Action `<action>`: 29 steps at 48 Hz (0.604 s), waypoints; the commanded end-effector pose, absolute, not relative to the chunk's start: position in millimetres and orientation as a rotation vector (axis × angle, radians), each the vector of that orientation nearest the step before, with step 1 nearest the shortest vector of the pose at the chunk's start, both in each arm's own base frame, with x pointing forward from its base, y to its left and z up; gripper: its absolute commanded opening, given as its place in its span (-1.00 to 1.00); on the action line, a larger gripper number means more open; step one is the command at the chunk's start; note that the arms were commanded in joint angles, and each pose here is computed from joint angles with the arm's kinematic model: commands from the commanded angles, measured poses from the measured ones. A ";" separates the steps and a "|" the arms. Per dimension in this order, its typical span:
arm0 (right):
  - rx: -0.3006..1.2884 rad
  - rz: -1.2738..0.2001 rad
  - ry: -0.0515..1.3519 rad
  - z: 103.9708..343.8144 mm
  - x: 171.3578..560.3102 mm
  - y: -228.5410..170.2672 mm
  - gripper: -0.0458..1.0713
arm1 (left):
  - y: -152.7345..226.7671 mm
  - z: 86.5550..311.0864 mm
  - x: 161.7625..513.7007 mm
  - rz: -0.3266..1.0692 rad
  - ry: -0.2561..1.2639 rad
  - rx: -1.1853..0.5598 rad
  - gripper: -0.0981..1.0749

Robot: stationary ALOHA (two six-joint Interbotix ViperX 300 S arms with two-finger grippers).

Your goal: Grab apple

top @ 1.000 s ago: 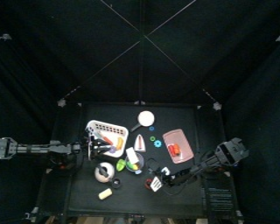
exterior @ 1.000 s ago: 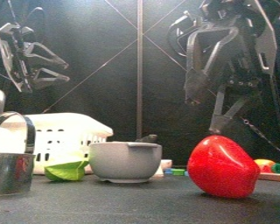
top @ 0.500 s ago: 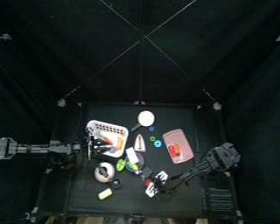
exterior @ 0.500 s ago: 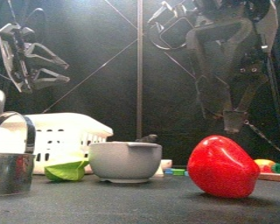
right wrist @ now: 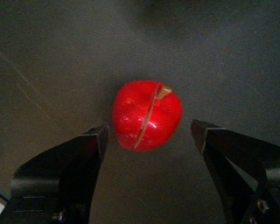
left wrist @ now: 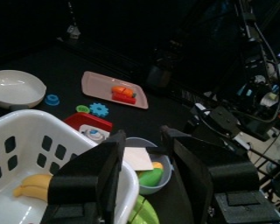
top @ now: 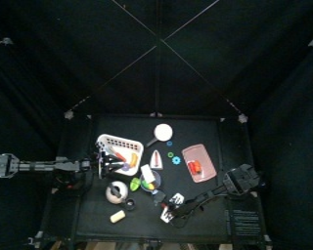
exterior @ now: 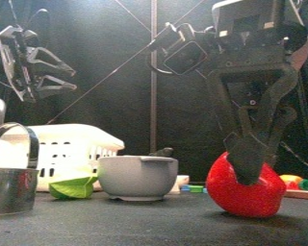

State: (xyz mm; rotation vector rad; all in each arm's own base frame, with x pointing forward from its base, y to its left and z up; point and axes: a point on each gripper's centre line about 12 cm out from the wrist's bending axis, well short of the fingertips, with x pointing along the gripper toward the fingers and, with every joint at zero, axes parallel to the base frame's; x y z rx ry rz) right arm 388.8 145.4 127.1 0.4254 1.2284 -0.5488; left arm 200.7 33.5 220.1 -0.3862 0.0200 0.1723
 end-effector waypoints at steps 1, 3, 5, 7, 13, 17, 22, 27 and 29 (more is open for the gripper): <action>0.453 -0.542 1.200 138.4 396.3 141.1 0.92 | 34.5 224.2 202.4 0.174 0.007 -0.385 0.51; 0.449 -0.544 1.198 137.9 396.7 140.1 0.92 | 34.5 224.2 202.5 0.173 0.007 -0.384 0.51; 0.448 -0.550 1.200 136.2 397.1 138.0 0.91 | 34.5 224.2 202.5 0.173 0.007 -0.385 0.51; 0.449 -0.556 1.203 133.9 397.6 136.2 0.91 | 34.5 224.2 202.5 0.173 0.007 -0.384 0.51; 0.455 -0.553 1.199 132.8 399.2 135.1 0.87 | 34.4 223.4 202.2 0.174 0.010 -0.385 0.51; 0.456 -0.553 1.200 132.3 398.9 135.1 0.80 | 34.5 222.9 202.0 0.175 0.012 -0.387 0.51; 0.459 -0.555 1.206 130.9 397.3 135.7 0.67 | 34.5 223.4 202.2 0.174 0.010 -0.387 0.51; 0.461 -0.554 1.210 130.3 396.3 137.1 0.55 | 34.6 223.4 202.2 0.175 0.010 -0.388 0.51; 0.460 -0.554 1.211 129.9 395.9 137.0 0.50 | 34.6 223.4 202.2 0.175 0.010 -0.388 0.51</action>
